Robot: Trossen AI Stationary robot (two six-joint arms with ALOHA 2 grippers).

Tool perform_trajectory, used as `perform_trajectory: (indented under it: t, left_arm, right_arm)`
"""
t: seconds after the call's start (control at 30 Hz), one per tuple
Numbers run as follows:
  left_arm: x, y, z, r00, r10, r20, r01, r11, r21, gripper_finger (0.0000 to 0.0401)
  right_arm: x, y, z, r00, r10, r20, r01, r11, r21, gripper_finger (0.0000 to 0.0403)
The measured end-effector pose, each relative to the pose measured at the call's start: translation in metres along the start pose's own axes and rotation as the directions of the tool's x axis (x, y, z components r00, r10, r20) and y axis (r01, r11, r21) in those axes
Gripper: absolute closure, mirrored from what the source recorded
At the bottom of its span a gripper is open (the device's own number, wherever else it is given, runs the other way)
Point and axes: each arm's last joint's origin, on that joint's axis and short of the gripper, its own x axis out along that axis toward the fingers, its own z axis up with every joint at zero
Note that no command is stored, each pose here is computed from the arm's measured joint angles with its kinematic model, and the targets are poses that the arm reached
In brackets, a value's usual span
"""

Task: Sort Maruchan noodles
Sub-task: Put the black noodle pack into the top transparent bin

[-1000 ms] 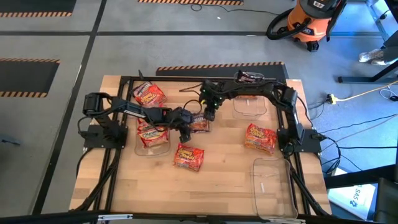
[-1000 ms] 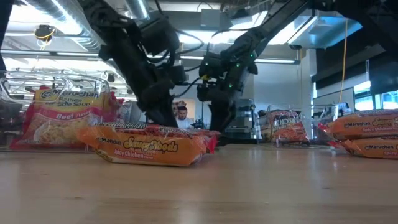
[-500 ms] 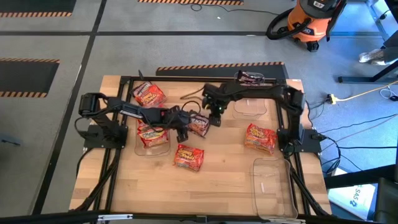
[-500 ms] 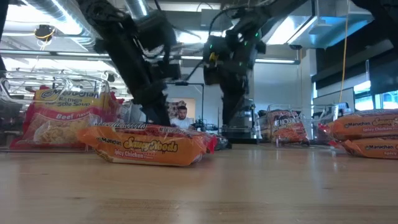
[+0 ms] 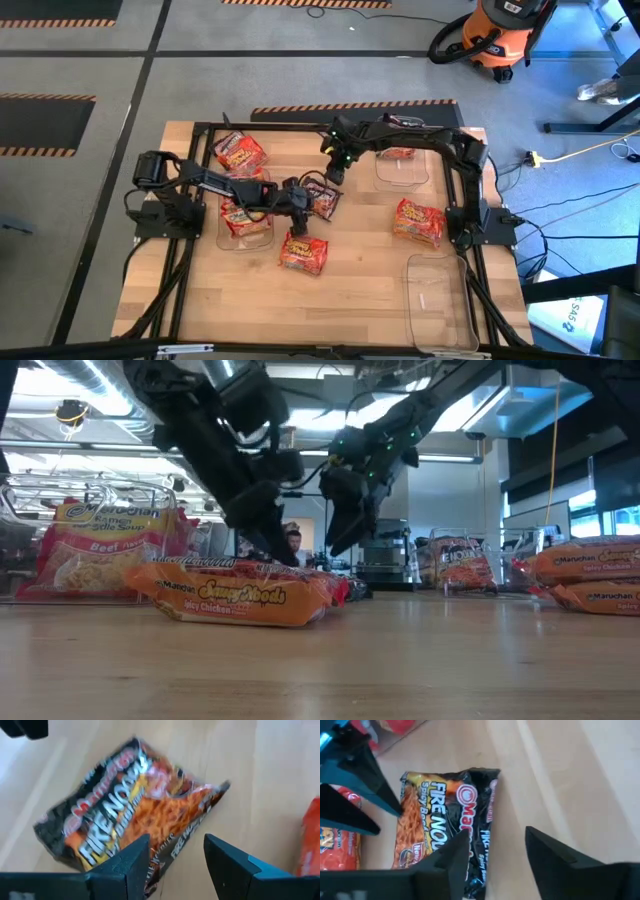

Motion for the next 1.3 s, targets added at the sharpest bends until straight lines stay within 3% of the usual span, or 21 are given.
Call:
perform_trajectory:
  t: [0.2, 0.37, 0.73, 1.3]
  left_arm:
    - [0.015, -0.002, -0.007, 1.000, 0.010, -0.023, -0.010, 1.000, 0.009, 0.0221]
    - [0.025, -0.005, -0.016, 0.998, 0.009, -0.068, -0.008, 1.000, 0.020, 0.0221]
    - [0.028, -0.004, -0.015, 0.999, 0.005, -0.054, -0.005, 1.000, 0.011, 0.0221]
    - [0.028, -0.004, -0.014, 0.999, 0.010, -0.032, -0.010, 1.000, 0.006, 0.0221]
  right_arm:
    - [0.021, -0.007, -0.007, 0.997, 0.064, -0.046, -0.062, 0.997, 0.045, 0.0149]
    - [0.036, -0.011, -0.014, 0.986, 0.145, -0.080, -0.138, 0.987, 0.085, 0.0120]
    - [0.040, -0.007, -0.016, 0.950, 0.302, -0.084, -0.290, 0.948, 0.127, 0.0133]
    - [0.061, 0.038, -0.012, 0.973, 0.219, -0.074, -0.217, 0.976, 0.038, 0.0134]
